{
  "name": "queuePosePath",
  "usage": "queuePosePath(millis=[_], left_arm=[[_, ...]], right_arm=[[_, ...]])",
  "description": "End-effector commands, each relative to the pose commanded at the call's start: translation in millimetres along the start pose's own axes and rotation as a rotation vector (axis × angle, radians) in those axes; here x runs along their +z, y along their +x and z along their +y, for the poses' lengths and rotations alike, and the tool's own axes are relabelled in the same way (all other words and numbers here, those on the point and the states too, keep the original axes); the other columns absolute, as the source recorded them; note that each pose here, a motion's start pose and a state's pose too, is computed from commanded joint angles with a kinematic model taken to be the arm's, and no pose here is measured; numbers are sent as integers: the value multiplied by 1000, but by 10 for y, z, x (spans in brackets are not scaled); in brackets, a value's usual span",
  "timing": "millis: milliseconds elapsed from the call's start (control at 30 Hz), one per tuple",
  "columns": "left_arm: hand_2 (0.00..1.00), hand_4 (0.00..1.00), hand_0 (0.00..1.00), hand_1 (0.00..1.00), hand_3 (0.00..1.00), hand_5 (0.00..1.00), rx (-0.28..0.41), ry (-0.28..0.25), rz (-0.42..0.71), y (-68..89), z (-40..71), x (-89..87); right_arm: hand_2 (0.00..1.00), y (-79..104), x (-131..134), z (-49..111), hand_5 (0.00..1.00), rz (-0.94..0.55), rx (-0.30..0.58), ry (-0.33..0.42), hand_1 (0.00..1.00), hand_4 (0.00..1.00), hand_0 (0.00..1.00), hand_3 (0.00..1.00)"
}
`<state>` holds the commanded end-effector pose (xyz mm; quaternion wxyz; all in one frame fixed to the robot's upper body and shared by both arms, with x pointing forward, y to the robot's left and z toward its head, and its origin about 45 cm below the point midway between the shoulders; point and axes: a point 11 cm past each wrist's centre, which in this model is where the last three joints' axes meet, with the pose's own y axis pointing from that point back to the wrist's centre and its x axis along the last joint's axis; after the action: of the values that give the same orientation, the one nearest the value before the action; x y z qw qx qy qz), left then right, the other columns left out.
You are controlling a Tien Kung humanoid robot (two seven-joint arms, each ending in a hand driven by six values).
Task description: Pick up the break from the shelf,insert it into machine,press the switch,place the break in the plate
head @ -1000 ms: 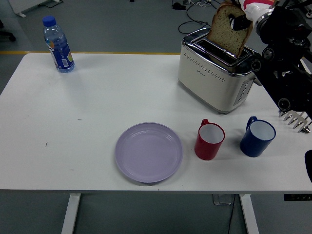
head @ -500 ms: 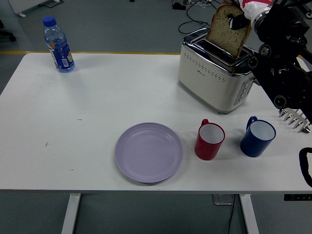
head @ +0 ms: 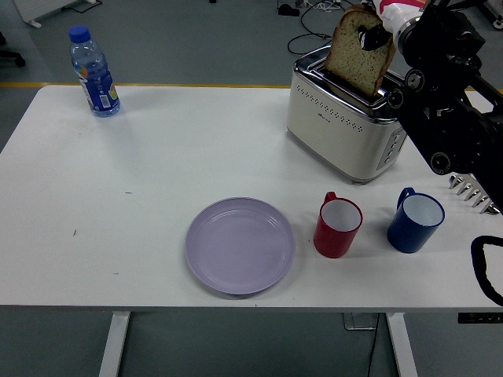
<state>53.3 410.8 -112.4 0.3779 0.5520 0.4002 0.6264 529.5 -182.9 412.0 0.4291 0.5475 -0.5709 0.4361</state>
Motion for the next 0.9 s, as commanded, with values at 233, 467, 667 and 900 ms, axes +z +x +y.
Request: queuePosePath(millis=[233,467,667,900], left_arm=[[634,390,666,627,608,996,5,-2,-4,11,0,9],[627,386,665,619,605,990,9,-2,-5,17,0,13],[625,384,665,618,604,987,12,-2,-6,22,0,15],[622,381,664,616,600,984,15,-2,-9,28,-1,6]], right_arm=[[414,-21,1,-3,2,8,-3,0,322,508,204,490],[414,-64,14,-17,2,10,-17,-10,322,505,203,491],[501,-125,-5,-32,3,23,-42,-3,414,561,313,587],[874,-185,3,-50,153,53,-58,13,713,732,745,910]])
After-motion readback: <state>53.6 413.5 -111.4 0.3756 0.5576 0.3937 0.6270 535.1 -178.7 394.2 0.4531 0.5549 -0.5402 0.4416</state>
